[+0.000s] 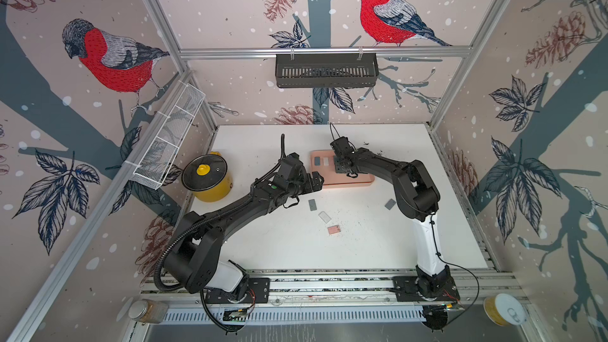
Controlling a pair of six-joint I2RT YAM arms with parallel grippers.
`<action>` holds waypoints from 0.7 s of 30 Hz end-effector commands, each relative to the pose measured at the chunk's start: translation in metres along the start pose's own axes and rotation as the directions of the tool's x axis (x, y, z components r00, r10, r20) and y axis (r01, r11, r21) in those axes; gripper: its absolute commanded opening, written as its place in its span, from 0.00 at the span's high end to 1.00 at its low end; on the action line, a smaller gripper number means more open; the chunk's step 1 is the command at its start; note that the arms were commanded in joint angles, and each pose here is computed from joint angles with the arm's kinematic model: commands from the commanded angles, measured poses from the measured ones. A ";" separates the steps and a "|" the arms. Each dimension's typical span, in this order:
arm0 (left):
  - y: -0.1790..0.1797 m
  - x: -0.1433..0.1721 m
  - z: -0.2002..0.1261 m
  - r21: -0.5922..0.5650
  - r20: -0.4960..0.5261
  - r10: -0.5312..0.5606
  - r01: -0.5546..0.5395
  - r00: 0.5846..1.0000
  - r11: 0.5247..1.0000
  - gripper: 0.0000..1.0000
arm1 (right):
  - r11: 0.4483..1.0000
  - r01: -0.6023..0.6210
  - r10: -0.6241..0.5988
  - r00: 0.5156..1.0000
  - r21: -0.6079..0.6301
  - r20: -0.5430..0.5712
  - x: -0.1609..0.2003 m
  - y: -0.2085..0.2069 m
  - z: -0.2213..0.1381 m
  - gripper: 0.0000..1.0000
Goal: Put the eraser in the storage box
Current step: Place the eraser in the storage box.
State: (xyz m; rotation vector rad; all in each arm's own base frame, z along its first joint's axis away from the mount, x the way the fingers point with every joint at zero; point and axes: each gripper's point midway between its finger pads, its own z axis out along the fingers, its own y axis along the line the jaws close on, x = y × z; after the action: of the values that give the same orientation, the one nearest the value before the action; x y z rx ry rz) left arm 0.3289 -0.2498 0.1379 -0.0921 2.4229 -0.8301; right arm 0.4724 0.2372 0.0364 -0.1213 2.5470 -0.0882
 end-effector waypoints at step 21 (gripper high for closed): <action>-0.003 -0.004 -0.001 0.007 0.016 0.018 -0.018 1.000 1.000 0.03 | 0.983 0.066 -0.066 0.998 0.172 -0.004 0.004 -0.016 0.004 0.58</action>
State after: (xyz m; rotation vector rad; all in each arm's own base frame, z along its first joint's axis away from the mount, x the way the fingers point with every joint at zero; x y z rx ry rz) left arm 0.3289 -0.2498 0.1382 -0.0839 2.4210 -0.8270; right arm 0.4763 0.2285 0.0328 -0.1287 2.5184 -0.2662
